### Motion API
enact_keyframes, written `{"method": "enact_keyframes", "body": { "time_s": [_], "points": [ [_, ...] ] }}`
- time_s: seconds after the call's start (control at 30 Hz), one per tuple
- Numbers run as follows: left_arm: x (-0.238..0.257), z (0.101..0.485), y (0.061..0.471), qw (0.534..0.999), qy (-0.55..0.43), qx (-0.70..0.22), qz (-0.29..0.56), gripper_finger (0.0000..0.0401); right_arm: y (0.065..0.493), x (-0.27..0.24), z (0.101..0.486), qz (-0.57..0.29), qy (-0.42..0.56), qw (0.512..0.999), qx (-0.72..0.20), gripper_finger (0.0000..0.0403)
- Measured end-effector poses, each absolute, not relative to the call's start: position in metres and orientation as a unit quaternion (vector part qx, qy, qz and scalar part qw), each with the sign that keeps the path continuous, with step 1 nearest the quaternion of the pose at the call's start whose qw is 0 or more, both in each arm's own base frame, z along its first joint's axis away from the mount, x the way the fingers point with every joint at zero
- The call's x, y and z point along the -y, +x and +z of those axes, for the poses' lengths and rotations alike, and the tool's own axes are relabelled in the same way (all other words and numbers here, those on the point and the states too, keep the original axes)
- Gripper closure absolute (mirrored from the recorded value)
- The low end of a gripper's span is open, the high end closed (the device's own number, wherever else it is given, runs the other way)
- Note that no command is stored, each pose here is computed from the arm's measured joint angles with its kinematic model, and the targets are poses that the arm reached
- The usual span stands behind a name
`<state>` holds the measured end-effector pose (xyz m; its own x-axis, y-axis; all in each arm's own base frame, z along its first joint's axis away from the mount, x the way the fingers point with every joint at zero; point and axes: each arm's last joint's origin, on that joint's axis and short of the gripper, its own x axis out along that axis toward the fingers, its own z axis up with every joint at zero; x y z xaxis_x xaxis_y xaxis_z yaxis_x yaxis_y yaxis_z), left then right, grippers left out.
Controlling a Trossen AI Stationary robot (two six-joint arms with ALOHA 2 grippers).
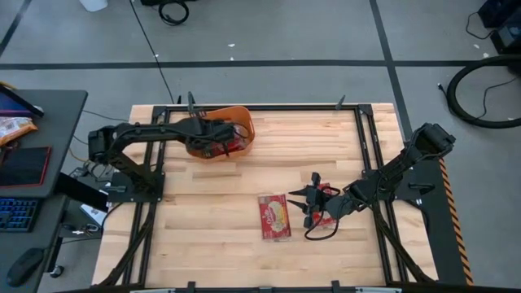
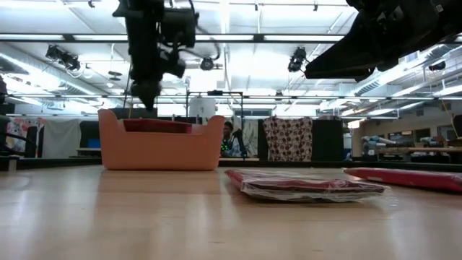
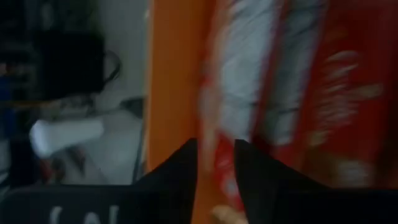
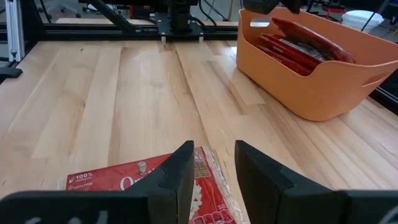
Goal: Sort popcorn bags into baskets
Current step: Put the red popcorn bag into the orange bin
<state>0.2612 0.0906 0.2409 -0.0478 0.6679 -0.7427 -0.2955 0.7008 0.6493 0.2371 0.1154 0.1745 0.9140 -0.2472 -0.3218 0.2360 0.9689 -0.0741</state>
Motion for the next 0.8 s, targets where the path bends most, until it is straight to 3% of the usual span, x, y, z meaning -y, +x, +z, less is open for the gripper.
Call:
{"method": "enact_keyframes", "body": {
  "time_s": [0.27, 0.8],
  "points": [
    [-0.021, 0.239, 0.309, 0.836, 0.152, -0.5, 0.17, 0.0267, 0.237, -0.115, 0.175, -0.124, -0.017, 0.978, -0.167, 0.0282],
    [0.126, 0.159, 0.387, 0.86, 0.194, -0.472, -0.019, 0.0267, 0.238, -0.114, 0.175, -0.129, -0.011, 0.978, -0.163, 0.0282]
  ]
}}
